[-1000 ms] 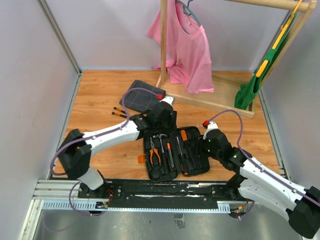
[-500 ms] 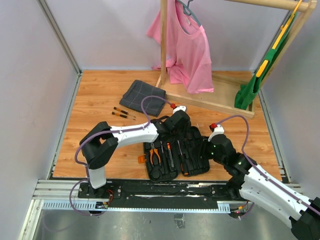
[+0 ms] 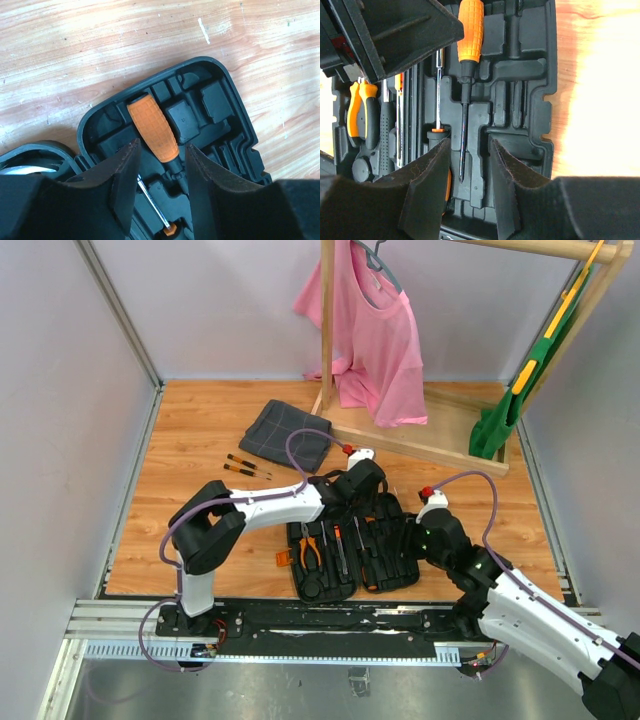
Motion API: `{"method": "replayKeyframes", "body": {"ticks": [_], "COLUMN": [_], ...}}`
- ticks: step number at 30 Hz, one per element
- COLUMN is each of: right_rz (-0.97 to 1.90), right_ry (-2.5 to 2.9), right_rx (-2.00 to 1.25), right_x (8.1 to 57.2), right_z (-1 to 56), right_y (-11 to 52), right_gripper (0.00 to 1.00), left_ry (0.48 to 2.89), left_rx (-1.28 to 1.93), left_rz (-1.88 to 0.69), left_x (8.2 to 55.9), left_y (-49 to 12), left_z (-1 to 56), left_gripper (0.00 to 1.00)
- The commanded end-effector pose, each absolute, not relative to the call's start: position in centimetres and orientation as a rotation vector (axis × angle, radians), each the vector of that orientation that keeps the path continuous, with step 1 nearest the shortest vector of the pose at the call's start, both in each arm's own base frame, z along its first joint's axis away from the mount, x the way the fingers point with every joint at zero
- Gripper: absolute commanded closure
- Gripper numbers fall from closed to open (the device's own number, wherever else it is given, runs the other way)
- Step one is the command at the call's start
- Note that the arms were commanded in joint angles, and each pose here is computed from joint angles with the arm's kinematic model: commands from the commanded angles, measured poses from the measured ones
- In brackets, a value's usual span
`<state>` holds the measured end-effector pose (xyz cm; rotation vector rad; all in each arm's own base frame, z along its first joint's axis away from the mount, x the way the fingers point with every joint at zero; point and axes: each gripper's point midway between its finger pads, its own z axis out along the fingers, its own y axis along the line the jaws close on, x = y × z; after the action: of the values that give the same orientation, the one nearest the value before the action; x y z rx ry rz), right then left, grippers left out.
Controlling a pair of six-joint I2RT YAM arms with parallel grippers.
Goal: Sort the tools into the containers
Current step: Place the screwdriver in the storage box.
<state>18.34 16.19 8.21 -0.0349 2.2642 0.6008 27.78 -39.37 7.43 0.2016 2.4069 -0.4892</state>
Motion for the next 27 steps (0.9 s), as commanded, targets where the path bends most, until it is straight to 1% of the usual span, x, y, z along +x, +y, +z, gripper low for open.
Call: {"method": "replayKeyframes", "body": {"ticks": [1, 4, 9, 16, 20, 27], "right_rz": [0.58, 0.584, 0.585, 0.562, 0.555, 0.633], "right_ry": [2.285, 2.291, 2.3, 2.314, 2.339, 2.395], "right_rx": [-0.011, -0.007, 0.001, -0.025, -0.058, -0.126], "right_x": [18.3, 18.2, 18.1, 17.9, 17.7, 17.1], "right_z": [7.7, 7.6, 7.3, 7.2, 7.5, 7.9], "right_y": [15.7, 15.7, 15.6, 15.4, 15.5, 17.2], "right_gripper": [0.61, 0.61, 0.61, 0.62, 0.66, 0.76], "left_ry": [2.398, 2.409, 2.428, 2.461, 2.473, 2.479], "left_rx": [0.174, 0.181, 0.194, 0.207, 0.21, 0.212], "left_rz": [-0.462, -0.462, -0.458, -0.422, -0.408, -0.39], "left_x": [28.6, 28.6, 28.4, 28.0, 27.8, 27.6], "left_y": [-39.9, -40.2, -40.3, -39.7, -39.3, -38.9], "left_z": [7.1, 6.5, 5.3, 3.3, 2.7, 2.2], "left_gripper": [0.56, 0.59, 0.6, 0.66, 0.68, 0.69]}}
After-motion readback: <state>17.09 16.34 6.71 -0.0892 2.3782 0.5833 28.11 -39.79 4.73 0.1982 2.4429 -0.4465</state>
